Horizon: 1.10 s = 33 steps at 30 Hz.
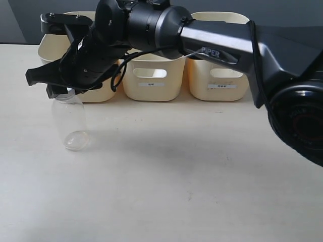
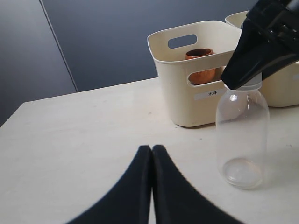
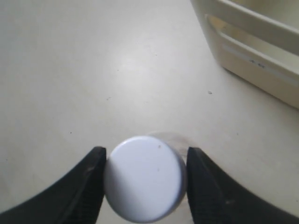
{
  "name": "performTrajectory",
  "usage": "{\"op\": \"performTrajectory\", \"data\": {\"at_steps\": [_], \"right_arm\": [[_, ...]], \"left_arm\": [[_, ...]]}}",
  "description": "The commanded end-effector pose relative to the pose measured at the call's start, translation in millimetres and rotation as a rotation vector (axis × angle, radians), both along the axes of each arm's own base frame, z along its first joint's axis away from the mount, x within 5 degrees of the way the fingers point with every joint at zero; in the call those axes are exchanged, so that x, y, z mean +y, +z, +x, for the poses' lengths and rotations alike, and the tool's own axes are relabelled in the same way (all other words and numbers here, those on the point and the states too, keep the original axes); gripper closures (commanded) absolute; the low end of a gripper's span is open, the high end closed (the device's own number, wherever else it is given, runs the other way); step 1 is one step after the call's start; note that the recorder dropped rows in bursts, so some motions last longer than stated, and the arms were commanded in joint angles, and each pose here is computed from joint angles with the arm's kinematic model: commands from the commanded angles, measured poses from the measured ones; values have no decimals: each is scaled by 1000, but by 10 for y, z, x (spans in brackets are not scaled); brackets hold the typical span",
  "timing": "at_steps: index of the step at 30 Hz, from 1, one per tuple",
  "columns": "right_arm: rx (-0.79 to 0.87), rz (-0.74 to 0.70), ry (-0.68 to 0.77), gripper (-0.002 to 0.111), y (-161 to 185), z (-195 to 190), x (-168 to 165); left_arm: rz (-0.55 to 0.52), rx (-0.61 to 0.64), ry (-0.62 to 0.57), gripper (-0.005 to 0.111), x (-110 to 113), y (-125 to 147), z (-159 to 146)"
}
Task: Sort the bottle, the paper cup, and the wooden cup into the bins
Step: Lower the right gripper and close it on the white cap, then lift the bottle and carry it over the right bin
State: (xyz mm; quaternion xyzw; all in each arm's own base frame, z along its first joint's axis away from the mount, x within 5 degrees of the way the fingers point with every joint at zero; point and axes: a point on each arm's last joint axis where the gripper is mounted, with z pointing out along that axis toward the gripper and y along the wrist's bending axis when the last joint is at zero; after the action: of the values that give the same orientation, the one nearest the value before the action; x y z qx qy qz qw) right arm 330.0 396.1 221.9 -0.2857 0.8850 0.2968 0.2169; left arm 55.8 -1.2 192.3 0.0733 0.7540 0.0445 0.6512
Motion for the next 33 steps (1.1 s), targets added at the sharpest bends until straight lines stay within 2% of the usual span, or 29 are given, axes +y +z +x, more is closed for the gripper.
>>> {"op": "performTrajectory", "data": {"at_steps": [1, 10, 14, 20, 28, 33], "right_arm": [[8, -19, 15, 107, 17, -30, -14], [-114, -107, 81, 107, 513, -137, -227], [-166, -146, 62, 107, 759, -182, -358], [-259, -220, -8, 107, 1041, -193, -561], [-374, -347, -190, 107, 1429, -218, -918], [-454, -366, -304, 107, 1663, -234, -1096]], "left_arm": [[-7, -4, -3, 107, -3, -1, -3], [-7, -4, -3, 107, -3, -1, -3], [-7, -4, -3, 107, -3, -1, -3], [-7, -4, -3, 107, -3, -1, -3], [-7, -4, -3, 107, -3, -1, -3], [-7, -4, -3, 107, -3, -1, -3]]}}
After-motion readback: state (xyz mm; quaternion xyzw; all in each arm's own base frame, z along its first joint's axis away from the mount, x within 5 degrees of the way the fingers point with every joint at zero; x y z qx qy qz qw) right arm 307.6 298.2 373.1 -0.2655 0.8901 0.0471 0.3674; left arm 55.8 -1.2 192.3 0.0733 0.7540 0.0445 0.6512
